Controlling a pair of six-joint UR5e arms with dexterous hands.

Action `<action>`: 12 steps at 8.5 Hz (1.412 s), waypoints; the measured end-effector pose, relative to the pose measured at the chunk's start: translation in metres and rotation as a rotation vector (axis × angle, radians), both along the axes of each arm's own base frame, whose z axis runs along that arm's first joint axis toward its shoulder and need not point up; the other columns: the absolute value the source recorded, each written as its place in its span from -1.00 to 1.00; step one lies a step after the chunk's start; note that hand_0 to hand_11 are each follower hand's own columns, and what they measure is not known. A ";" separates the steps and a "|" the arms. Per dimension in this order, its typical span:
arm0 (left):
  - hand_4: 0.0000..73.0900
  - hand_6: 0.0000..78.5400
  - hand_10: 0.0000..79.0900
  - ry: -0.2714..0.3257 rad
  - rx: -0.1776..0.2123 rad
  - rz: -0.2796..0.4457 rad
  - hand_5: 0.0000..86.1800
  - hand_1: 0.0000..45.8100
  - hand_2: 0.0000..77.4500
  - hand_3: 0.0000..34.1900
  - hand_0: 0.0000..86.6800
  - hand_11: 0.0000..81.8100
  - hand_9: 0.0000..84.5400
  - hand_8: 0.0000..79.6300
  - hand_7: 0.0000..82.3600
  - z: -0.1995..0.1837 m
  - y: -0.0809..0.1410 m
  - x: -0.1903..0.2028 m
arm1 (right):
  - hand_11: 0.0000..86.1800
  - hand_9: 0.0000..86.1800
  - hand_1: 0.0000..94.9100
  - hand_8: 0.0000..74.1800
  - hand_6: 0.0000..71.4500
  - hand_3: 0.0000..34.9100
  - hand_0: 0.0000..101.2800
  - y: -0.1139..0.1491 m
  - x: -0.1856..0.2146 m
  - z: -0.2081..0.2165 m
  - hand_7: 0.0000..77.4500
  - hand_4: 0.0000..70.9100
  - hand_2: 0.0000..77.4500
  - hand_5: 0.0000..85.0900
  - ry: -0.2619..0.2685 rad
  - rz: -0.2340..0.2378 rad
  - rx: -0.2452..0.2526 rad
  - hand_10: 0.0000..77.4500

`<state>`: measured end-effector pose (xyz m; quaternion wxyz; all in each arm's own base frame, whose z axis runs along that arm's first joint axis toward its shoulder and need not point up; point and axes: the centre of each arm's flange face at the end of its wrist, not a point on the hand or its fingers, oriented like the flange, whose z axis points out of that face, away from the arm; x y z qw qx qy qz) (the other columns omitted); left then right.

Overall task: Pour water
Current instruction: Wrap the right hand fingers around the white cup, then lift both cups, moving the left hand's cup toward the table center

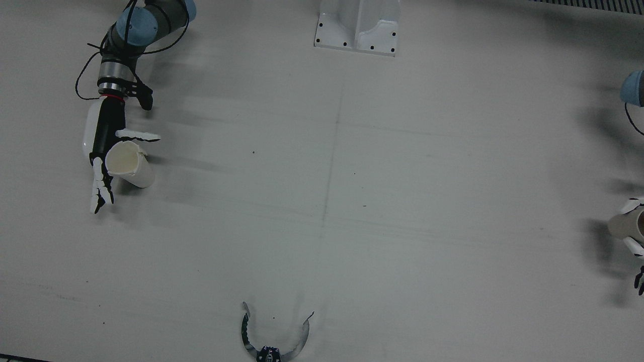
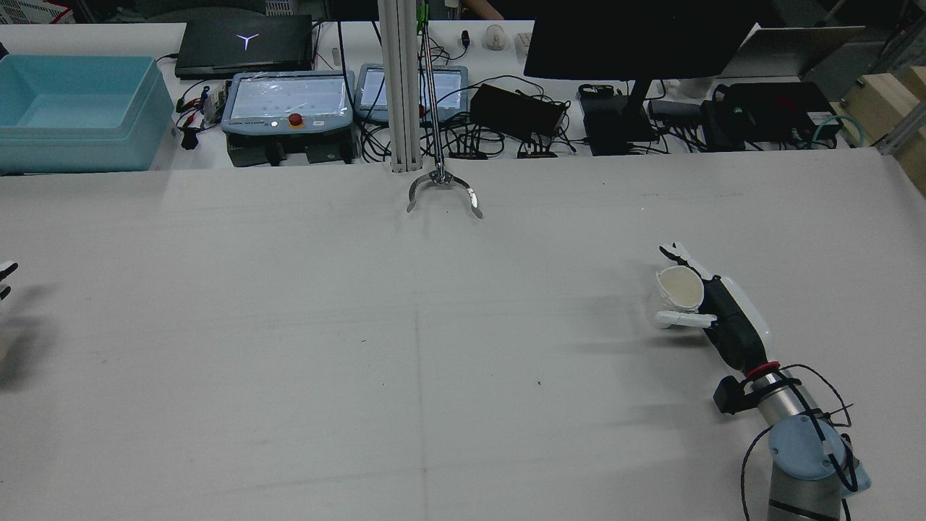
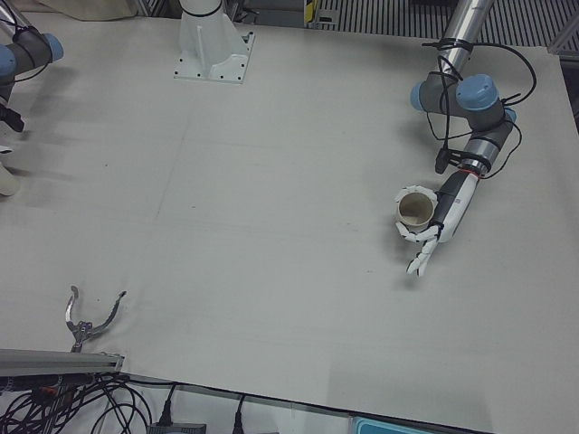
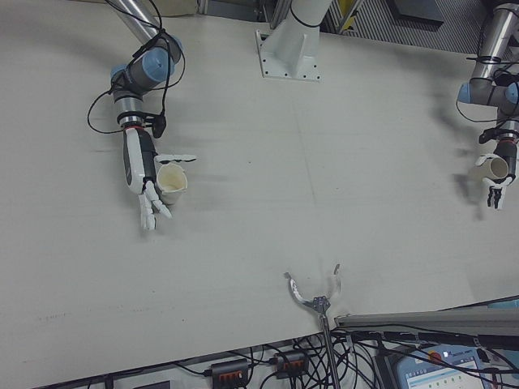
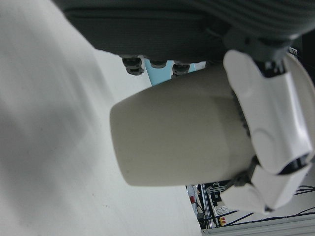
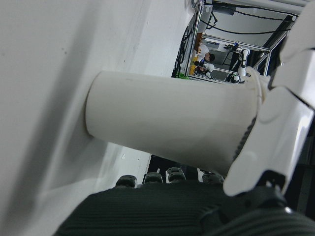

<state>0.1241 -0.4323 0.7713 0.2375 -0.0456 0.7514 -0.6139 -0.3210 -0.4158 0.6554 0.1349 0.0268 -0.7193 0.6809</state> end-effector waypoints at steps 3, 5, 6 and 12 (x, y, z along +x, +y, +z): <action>0.13 -0.89 -0.93 -0.004 -0.004 0.000 0.10 -0.52 0.07 -1.00 0.12 -0.85 -0.97 -1.00 -0.80 0.002 0.001 0.000 | -0.97 -0.72 -0.60 -0.88 -0.63 -0.99 0.02 0.002 0.000 0.003 -0.30 -0.74 -0.73 -0.64 0.008 -0.003 -0.003 -0.99; 0.12 -0.89 -0.92 -0.010 -0.010 -0.001 0.10 -0.52 0.07 -1.00 0.12 -0.85 -0.97 -1.00 -0.80 0.008 0.003 -0.001 | -0.67 -0.03 -0.67 -0.12 -0.25 -0.99 0.06 0.003 -0.002 0.004 0.27 -0.54 -0.46 -0.22 0.019 -0.006 -0.004 -0.73; 0.12 -0.89 -0.92 -0.013 -0.011 -0.001 0.10 -0.52 0.07 -1.00 0.11 -0.85 -0.97 -1.00 -0.80 0.011 0.003 -0.002 | -0.67 -0.03 -0.67 -0.12 -0.25 -0.99 0.06 0.003 -0.002 0.004 0.27 -0.54 -0.46 -0.22 0.024 -0.007 -0.004 -0.73; 0.12 -0.89 -0.92 -0.003 0.010 0.010 0.10 -0.55 0.07 -1.00 0.11 -0.84 -0.97 -1.00 -0.80 0.002 -0.002 0.005 | 0.37 0.58 -0.76 0.51 0.59 -0.94 0.06 -0.014 0.019 -0.017 0.77 -0.51 -0.13 0.55 -0.003 0.046 0.014 0.51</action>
